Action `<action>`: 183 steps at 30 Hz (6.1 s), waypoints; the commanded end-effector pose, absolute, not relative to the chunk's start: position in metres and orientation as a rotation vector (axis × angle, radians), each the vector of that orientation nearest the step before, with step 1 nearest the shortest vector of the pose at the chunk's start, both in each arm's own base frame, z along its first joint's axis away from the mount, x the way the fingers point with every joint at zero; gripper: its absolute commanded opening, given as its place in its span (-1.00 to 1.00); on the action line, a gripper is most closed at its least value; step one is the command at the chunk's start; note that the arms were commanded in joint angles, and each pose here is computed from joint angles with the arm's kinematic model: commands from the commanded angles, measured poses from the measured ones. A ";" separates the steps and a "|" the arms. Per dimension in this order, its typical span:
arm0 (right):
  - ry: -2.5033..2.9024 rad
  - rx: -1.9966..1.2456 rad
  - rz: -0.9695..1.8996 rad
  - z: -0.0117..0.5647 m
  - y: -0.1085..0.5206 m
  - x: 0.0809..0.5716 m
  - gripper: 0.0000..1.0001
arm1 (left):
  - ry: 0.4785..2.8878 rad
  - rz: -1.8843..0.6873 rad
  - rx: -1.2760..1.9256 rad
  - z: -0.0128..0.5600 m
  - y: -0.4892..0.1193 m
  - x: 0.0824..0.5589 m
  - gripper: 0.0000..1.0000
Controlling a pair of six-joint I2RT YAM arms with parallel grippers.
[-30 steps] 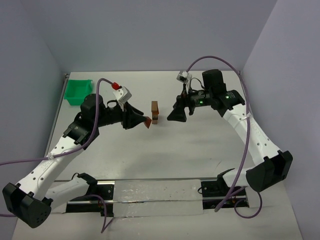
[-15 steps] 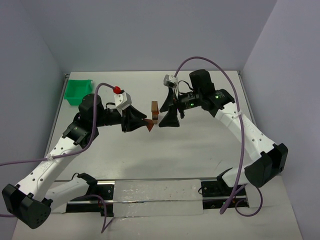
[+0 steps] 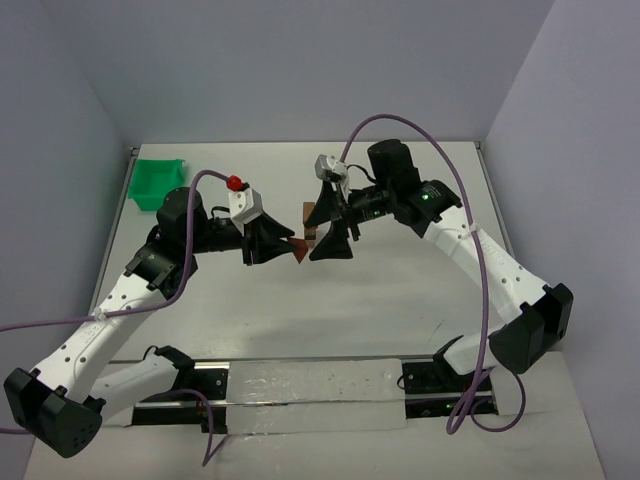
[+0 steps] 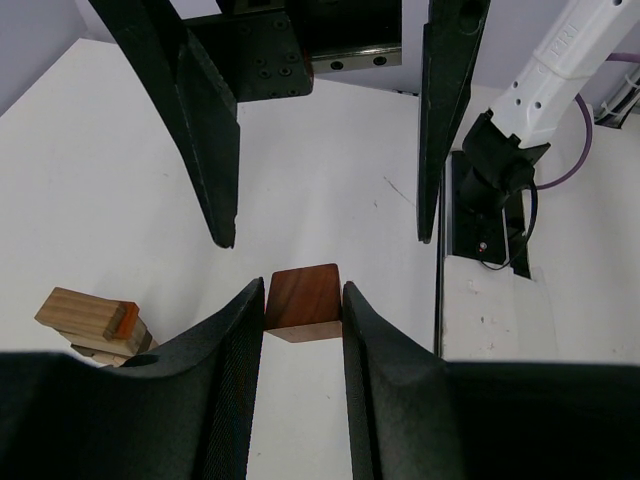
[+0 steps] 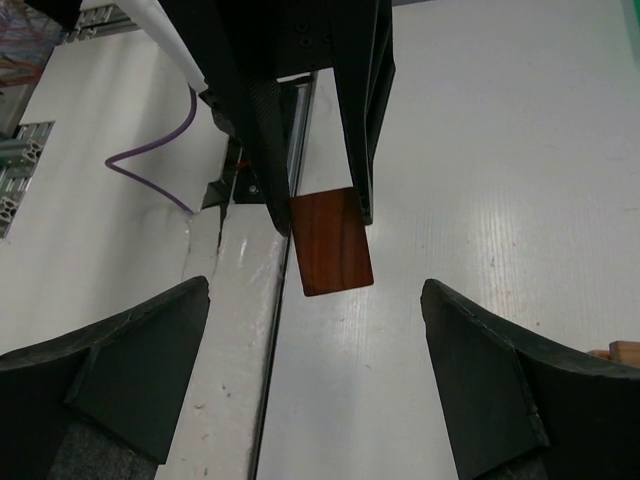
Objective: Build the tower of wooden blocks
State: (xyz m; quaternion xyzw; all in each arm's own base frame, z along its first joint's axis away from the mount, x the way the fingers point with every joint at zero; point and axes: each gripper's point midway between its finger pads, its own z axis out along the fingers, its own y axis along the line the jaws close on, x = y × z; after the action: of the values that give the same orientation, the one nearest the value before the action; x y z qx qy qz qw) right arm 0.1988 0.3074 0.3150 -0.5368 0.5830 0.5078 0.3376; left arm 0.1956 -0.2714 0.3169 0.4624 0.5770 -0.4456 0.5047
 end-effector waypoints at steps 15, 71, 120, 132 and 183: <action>1.440 -1.481 1.364 0.320 0.322 0.199 0.60 | 1.271 -1.073 1.060 0.364 -0.270 0.192 -1.00; 2.461 -0.073 0.362 0.238 0.254 0.348 -1.00 | 1.894 -0.240 0.158 0.302 -0.163 0.349 0.99; 2.428 -0.090 0.327 0.223 0.312 0.377 -0.97 | 1.824 -0.545 0.321 0.296 -0.177 0.303 -0.21; 2.472 -0.087 0.354 0.211 0.309 0.387 -0.94 | 1.863 -0.531 0.294 0.286 -0.178 0.312 -0.05; 2.564 -0.059 0.380 0.182 0.304 0.397 -0.12 | 1.936 -0.550 0.294 0.272 -0.189 0.326 0.07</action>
State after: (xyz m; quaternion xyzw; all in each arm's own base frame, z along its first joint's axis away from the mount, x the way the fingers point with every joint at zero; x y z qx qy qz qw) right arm 0.3854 0.3019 0.1713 -0.0278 0.9575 0.1295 0.2564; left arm 0.3200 -0.1857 0.2456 0.1289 0.8260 -0.2146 0.5051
